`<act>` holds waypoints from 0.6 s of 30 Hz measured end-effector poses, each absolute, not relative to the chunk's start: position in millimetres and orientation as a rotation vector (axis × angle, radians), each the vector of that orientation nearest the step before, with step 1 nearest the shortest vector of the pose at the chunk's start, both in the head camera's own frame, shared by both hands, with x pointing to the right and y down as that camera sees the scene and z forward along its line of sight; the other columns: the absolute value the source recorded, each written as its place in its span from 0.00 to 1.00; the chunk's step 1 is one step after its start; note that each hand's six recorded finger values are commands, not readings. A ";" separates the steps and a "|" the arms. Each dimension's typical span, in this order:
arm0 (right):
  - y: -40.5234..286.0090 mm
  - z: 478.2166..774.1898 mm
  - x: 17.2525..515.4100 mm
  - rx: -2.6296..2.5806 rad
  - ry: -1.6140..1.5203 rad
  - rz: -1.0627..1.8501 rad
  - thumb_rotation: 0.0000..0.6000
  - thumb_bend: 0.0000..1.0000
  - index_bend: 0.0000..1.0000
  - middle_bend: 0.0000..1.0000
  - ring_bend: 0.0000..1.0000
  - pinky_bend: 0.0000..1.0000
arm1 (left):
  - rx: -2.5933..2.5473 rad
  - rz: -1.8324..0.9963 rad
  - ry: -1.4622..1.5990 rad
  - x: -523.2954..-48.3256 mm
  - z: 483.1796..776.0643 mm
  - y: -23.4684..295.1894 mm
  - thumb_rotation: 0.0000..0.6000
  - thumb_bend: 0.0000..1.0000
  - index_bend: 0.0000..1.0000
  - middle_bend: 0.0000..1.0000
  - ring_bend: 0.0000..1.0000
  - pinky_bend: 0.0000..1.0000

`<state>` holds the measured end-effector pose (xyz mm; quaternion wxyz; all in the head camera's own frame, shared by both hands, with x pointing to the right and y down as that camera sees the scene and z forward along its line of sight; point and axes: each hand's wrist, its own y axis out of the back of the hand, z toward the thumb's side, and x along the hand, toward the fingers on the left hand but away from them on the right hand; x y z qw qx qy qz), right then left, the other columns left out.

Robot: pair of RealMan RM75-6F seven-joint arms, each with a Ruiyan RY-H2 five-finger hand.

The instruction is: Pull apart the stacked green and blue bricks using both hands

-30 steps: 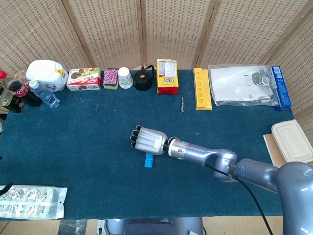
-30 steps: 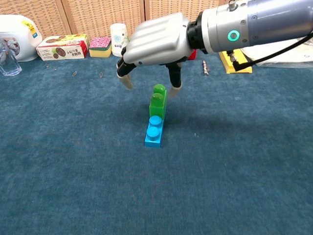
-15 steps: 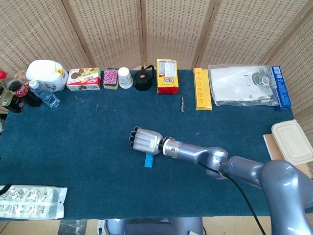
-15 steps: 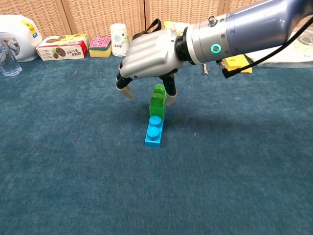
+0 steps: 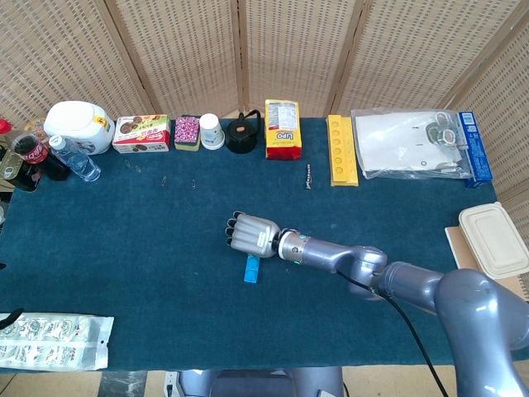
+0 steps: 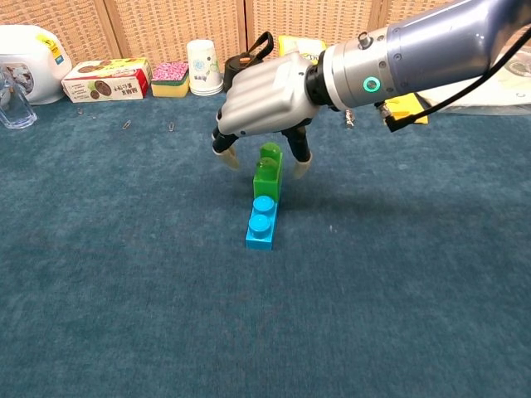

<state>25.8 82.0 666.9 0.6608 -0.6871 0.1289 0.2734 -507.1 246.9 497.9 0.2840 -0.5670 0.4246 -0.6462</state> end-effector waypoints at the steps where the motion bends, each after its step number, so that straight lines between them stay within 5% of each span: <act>1: 81.9 667.8 26.3 -1.554 0.293 0.622 1.00 0.00 0.34 0.31 0.27 0.31 | -1.516 -1.730 1.138 -507.3 497.5 247.1 0.88 0.18 0.27 0.17 0.04 0.21; 10: 85.9 682.2 29.9 -1.548 0.322 0.651 1.00 0.00 0.47 0.38 0.38 0.39 | -1.516 -1.741 1.142 -509.1 496.3 249.5 0.88 0.18 0.27 0.17 0.04 0.21; 18: 90.6 690.2 27.0 -1.565 0.305 0.648 1.00 0.00 0.64 0.54 0.56 0.55 | -1.512 -1.746 1.145 -511.5 495.6 249.9 0.88 0.18 0.27 0.17 0.04 0.21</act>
